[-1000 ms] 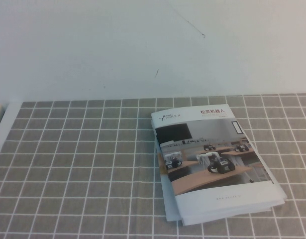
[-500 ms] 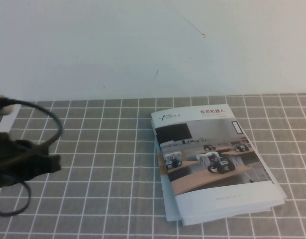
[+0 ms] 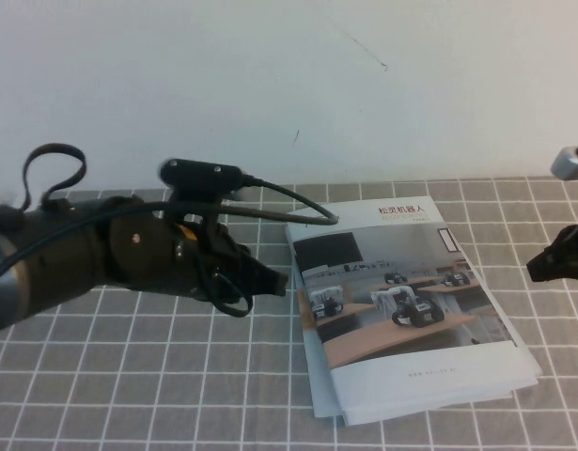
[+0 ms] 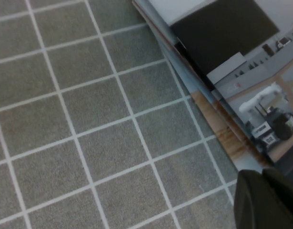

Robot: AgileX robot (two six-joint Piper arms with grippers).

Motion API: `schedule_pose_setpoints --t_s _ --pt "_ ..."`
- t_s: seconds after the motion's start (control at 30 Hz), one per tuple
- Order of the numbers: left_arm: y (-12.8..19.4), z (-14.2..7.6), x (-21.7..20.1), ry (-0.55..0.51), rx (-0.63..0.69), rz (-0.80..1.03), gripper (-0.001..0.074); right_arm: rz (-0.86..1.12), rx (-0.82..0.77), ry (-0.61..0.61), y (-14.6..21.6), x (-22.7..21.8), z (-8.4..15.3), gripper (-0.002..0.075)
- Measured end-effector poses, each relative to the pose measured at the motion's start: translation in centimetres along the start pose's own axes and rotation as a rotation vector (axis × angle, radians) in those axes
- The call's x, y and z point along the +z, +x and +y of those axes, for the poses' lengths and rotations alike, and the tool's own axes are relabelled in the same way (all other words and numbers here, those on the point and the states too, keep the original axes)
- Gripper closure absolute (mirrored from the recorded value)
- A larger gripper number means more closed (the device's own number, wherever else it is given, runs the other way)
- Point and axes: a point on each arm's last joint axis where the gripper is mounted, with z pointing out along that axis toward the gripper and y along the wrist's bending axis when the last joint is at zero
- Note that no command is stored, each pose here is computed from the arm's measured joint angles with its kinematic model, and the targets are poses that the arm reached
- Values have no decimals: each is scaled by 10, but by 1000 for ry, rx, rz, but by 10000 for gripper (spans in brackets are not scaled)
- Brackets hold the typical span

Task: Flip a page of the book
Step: Open the closed book

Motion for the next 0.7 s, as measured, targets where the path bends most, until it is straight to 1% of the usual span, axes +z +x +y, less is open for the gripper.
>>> schedule_pose_setpoints --t_s 0.1,0.2,0.43,0.7 --pt "3 2 24 2 -25 55 739 75 42 -39 -3 24 -16 729" --pt "7 5 42 -1 -56 84 739 139 49 -57 0 41 -25 729" --pt "19 11 70 -13 -133 124 739 199 36 11 5 41 -32 729" --pt "23 11 75 -9 -155 139 739 233 63 -17 11 52 -35 729"
